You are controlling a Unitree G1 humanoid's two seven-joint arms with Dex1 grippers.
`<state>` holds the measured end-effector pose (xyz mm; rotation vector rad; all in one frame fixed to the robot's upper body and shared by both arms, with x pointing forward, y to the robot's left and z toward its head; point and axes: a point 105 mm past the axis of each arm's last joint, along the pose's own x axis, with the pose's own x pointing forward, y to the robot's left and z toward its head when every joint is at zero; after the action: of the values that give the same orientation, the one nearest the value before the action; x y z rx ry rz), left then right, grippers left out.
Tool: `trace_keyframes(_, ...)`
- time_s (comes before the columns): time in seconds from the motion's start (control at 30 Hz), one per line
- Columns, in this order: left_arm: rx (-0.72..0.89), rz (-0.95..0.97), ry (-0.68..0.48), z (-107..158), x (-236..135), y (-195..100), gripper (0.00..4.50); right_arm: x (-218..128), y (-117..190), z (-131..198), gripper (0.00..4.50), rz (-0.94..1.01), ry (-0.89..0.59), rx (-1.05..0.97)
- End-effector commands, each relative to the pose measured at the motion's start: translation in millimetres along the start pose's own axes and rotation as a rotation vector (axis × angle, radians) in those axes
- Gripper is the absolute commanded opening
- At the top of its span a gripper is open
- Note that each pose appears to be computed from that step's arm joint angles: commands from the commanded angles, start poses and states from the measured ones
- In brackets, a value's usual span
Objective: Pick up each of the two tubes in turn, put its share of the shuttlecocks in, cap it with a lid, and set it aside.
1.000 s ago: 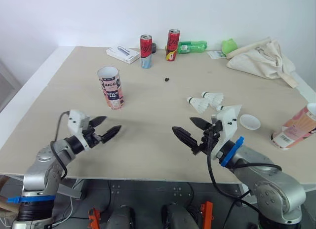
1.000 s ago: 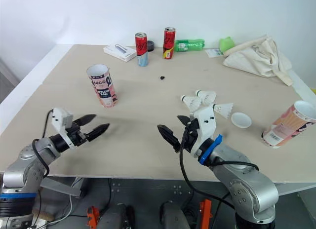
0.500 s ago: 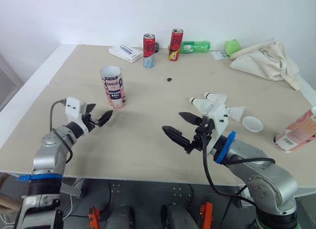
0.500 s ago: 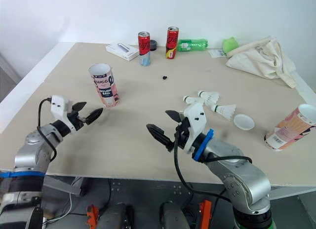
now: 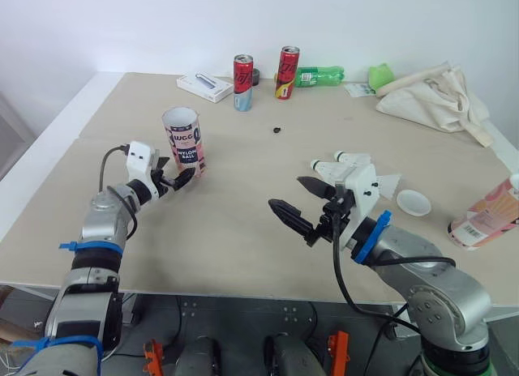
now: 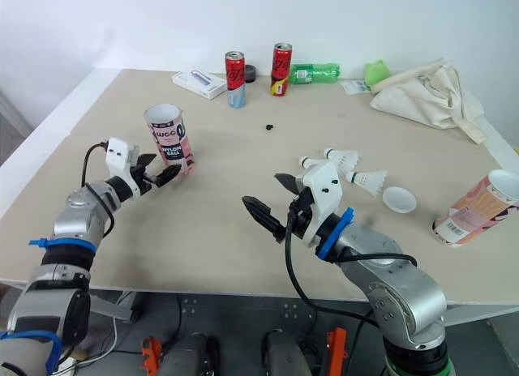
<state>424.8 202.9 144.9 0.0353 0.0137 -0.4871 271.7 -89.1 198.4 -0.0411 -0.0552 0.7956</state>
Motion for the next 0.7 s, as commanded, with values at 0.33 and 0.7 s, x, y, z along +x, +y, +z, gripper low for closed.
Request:
trace_keyframes(0.33,0.032,-0.056,-0.075,29.9,25.0,-9.3,4.5,-2.1,7.0,16.5,4.39,0.009,-0.052,-0.048)
trace_keyframes(0.7,0.068,-0.049,-0.064,32.0,29.4,-6.8,4.5,-1.5,6.2,16.0,4.39,0.007,-0.051,-0.042)
